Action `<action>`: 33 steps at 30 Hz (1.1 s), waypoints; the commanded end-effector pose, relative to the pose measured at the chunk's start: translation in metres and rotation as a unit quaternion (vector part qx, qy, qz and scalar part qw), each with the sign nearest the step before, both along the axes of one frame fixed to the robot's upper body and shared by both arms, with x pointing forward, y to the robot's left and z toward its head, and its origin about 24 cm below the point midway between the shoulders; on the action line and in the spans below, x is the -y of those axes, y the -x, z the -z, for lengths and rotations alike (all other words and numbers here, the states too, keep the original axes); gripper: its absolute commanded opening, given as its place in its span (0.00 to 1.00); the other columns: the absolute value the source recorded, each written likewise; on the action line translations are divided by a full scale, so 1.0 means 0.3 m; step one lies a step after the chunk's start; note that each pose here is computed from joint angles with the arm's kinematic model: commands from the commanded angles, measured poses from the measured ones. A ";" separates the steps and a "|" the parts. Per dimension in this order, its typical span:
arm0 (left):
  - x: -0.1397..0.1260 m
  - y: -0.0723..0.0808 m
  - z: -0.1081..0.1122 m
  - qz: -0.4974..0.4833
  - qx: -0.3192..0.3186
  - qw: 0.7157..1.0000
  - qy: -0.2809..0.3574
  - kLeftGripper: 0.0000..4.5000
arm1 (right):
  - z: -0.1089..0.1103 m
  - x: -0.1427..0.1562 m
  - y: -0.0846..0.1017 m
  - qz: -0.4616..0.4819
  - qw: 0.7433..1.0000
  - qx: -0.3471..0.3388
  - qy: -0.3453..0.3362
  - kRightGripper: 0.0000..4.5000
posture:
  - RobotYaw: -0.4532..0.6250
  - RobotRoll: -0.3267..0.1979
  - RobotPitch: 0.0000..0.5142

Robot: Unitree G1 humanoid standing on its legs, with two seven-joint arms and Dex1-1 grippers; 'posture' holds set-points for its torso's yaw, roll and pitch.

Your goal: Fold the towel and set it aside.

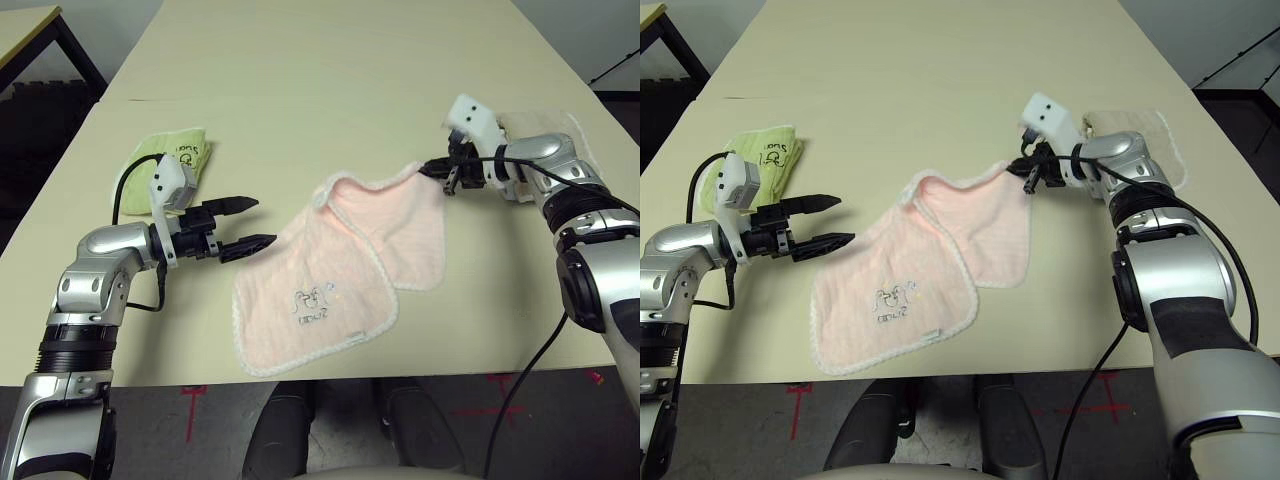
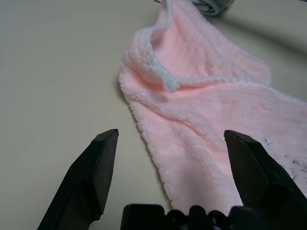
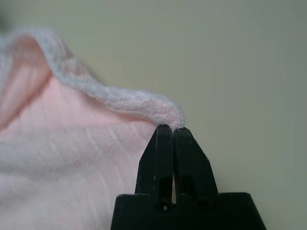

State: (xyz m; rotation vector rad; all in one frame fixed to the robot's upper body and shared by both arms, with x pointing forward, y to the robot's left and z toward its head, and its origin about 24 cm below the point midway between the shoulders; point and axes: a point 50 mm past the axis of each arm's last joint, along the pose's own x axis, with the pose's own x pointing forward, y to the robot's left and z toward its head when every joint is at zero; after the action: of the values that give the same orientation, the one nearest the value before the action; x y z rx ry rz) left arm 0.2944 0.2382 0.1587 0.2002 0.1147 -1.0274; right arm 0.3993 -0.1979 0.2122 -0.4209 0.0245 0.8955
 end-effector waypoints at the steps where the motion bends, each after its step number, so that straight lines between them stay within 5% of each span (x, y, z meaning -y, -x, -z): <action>1: 0.013 -0.022 0.009 -0.018 -0.017 1.000 0.014 1.00 | -0.064 -0.006 0.010 -0.022 0.997 0.060 -0.038 0.01 | 0.47 0.62 0.29; 12: 0.055 -0.103 -0.010 -0.062 -0.021 0.996 0.068 1.00 | -0.200 -0.118 0.018 -0.077 0.980 0.181 -0.026 0.01 | 0.44 0.62 0.29; 16: 0.065 -0.113 -0.003 -0.059 -0.021 0.996 0.064 1.00 | -0.434 -0.211 0.029 -0.037 0.947 0.306 -0.091 0.01 | 0.43 0.62 0.28; 20: 0.070 -0.113 0.004 -0.056 -0.023 0.996 0.063 1.00 | -0.535 -0.245 0.044 0.006 0.921 0.375 -0.104 0.01 | 0.44 0.62 0.28; 25: 0.078 -0.106 0.005 -0.052 -0.027 0.996 0.064 1.00 | -0.697 -0.243 0.120 0.038 0.852 0.484 -0.198 0.01 | 0.44 0.62 0.30; 29: 0.080 -0.102 0.006 -0.050 -0.030 0.996 0.068 1.00 | -0.695 -0.280 0.132 -0.003 0.851 0.486 -0.199 0.01 | 0.44 0.62 0.30; 33: 0.129 -0.135 -0.072 -0.057 -0.007 0.988 0.140 1.00 | -0.718 -0.311 0.131 0.009 0.854 0.483 -0.192 0.01 | 0.44 0.62 0.30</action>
State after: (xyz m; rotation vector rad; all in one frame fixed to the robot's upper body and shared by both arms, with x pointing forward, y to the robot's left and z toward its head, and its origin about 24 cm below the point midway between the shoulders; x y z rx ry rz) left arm 0.3339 0.2030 0.1650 -0.0546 0.0494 -0.9184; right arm 0.3634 -0.1098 0.4190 -0.4382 -1.0499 0.5697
